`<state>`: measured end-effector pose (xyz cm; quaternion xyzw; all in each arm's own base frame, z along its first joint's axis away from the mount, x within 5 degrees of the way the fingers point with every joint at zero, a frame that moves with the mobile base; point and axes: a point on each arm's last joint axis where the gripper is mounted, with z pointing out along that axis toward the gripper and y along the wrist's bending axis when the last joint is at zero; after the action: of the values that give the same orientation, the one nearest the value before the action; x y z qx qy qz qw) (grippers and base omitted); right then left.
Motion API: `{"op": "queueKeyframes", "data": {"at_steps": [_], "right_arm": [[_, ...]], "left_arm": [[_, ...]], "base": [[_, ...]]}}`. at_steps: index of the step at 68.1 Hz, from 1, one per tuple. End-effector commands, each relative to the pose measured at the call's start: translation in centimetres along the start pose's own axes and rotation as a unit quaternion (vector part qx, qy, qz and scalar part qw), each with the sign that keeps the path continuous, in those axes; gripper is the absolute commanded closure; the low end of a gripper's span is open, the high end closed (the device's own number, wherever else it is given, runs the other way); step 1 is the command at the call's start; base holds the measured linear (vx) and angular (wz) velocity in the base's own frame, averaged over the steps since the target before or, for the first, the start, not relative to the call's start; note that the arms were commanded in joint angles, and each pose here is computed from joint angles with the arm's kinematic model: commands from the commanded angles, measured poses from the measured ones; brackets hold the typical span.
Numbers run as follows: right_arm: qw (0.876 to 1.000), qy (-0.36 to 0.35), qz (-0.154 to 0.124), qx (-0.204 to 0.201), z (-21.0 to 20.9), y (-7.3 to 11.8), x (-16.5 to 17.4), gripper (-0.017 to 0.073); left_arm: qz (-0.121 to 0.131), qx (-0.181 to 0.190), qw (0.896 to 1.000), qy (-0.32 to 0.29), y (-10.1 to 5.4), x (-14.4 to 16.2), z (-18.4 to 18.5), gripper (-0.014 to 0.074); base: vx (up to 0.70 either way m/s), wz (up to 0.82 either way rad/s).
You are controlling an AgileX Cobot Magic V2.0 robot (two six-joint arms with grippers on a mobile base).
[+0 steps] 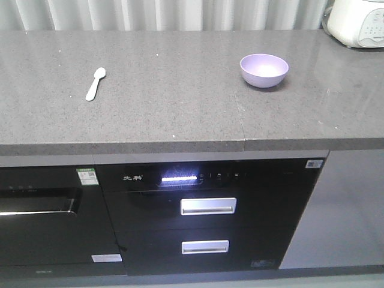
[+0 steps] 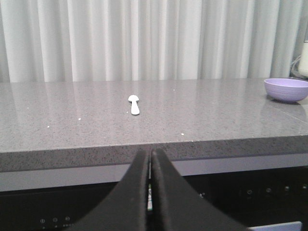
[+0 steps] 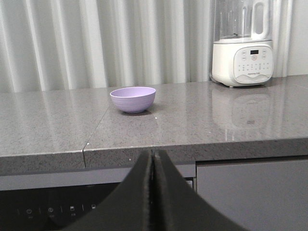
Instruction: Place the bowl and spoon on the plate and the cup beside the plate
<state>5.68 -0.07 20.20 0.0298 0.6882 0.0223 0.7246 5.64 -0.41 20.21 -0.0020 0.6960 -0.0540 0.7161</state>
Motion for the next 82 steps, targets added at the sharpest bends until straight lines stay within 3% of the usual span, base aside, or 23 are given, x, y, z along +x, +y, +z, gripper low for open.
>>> {"op": "queueKeyframes", "data": {"at_steps": [1,82], "right_arm": [[0.999,-0.038,-0.007,0.001,-0.07,0.0,-0.5,0.057],[0.999,-0.037,-0.007,0.001,-0.07,0.0,-0.49,0.057]], "left_arm": [[-0.003,0.004,0.999,-0.054,-0.1,-1.37,-0.23,0.06],[-0.003,0.004,0.999,-0.054,-0.1,-1.37,-0.23,0.06]], "base": [[0.21,0.05],[0.18,0.03]]}}
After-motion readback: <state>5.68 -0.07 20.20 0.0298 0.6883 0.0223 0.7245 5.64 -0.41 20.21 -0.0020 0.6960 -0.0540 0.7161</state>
